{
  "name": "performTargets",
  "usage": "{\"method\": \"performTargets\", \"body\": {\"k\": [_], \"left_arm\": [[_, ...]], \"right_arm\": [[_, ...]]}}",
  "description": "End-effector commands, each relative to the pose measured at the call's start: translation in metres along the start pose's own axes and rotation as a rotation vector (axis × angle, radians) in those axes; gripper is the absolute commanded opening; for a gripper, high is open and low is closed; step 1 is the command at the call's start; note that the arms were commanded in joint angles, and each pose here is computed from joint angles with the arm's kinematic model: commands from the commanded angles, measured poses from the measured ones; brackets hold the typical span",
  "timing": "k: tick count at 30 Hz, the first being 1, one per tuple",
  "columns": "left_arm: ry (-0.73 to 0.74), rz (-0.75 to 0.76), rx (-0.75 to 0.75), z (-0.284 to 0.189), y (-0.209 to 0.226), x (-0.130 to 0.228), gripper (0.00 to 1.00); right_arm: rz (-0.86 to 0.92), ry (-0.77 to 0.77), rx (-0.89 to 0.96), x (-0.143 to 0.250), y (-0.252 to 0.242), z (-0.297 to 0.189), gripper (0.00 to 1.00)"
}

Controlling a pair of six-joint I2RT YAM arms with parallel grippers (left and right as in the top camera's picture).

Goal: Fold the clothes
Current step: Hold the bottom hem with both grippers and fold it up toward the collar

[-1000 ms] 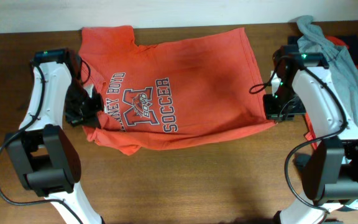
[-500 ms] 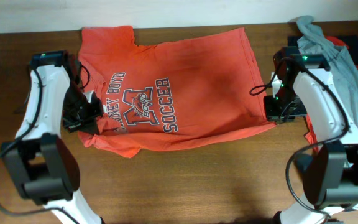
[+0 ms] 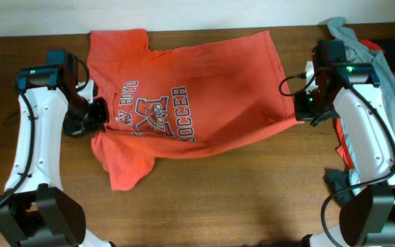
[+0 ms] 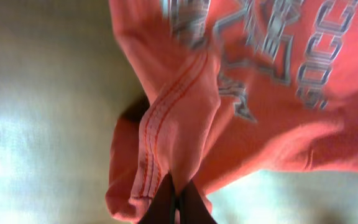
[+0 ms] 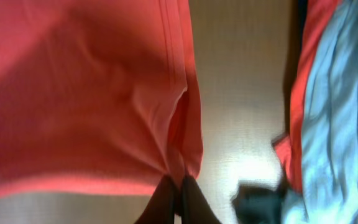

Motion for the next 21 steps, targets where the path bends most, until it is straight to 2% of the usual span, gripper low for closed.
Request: {"method": "performTargets", "body": {"k": [1,7,21], "left_arm": [[-0.124,0.003,-0.025,-0.003,0.005,-0.029,0.00],[-0.241,0.019,-0.041,-0.004,0.009,-0.059,0.01],[-0.135,0.001,-0.079,0.045,0.025,-0.066,0.01]], "right_arm": [[0.012,-0.077,-0.046,-0.018,0.006,-0.003,0.04],[0.013,-0.121,-0.069,-0.035,0.014,0.008,0.04],[0.014,-0.124,-0.065,-0.063,0.024,0.066,0.04]]}}
Point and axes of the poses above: each gripper's point midway between its finger pads, its own z axis out along the fingers, its own y axis along the line the jaws close on, x = y × z, the point moved 1 cm from there along -z, back along the fingers, and after that the axes turned 14 degrees about z, right-handed, at the moved point
